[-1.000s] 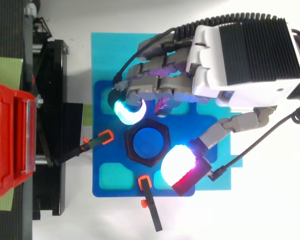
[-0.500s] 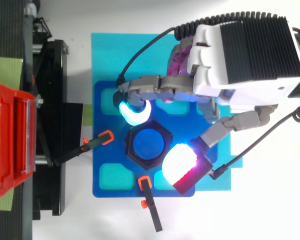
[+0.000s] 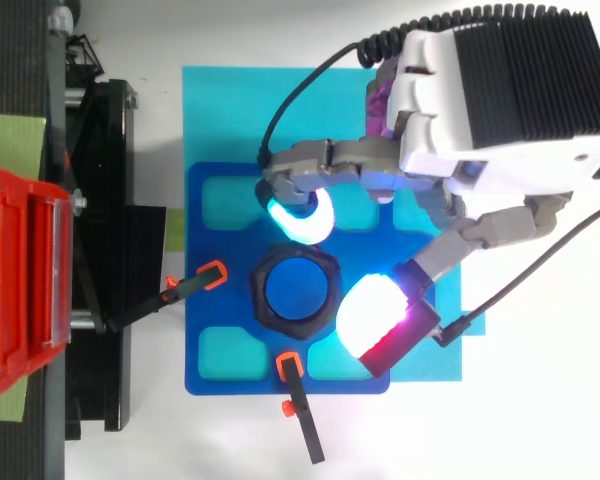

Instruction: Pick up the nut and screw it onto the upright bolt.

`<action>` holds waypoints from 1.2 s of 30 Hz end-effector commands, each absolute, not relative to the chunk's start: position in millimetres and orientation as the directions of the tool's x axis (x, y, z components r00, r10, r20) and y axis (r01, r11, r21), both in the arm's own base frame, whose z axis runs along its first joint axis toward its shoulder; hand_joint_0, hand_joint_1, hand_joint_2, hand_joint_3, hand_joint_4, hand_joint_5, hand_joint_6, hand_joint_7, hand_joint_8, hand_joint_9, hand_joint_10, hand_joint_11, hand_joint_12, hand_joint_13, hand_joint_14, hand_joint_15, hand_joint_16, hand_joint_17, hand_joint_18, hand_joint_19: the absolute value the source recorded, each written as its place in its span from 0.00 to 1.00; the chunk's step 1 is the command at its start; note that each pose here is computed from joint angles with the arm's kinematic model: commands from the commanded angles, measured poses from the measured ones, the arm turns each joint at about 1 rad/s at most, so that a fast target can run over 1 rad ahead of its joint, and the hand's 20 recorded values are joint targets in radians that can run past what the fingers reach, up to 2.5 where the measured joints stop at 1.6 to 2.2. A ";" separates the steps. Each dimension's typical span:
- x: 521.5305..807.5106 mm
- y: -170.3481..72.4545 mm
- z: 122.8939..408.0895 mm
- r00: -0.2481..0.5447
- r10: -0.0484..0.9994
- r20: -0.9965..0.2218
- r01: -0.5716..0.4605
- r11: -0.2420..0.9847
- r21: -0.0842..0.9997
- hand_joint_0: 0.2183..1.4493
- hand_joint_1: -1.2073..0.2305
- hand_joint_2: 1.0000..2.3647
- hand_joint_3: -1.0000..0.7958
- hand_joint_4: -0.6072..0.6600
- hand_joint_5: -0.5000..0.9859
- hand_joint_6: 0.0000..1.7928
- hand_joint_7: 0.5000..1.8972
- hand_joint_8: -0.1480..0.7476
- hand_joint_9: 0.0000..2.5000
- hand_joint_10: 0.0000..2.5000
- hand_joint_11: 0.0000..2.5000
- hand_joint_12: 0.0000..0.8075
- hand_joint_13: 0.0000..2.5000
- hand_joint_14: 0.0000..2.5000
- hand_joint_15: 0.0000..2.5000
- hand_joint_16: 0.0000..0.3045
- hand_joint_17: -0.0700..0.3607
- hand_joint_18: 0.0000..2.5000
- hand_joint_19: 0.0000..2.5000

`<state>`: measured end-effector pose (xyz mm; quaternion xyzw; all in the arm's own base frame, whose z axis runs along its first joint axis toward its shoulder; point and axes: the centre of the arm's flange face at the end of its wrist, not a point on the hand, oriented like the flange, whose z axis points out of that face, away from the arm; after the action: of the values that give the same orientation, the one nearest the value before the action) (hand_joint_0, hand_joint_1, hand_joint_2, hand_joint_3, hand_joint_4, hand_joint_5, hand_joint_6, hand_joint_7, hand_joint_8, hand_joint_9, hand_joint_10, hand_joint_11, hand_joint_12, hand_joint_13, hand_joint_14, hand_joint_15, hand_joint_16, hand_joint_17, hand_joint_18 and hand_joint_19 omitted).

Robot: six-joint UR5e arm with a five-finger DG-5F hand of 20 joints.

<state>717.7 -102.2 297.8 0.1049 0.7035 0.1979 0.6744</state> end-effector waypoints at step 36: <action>734.3 -99.8 329.0 -0.008 0.412 -0.911 -0.162 0.899 0.408 0.18 0.62 0.00 0.28 0.51 0.21 0.28 0.07 0.39 0.18 0.00 0.00 0.43 0.06 0.00 0.00 0.17 0.43 0.00 0.01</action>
<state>729.7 -104.6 341.9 0.0913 0.6753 0.2040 0.7029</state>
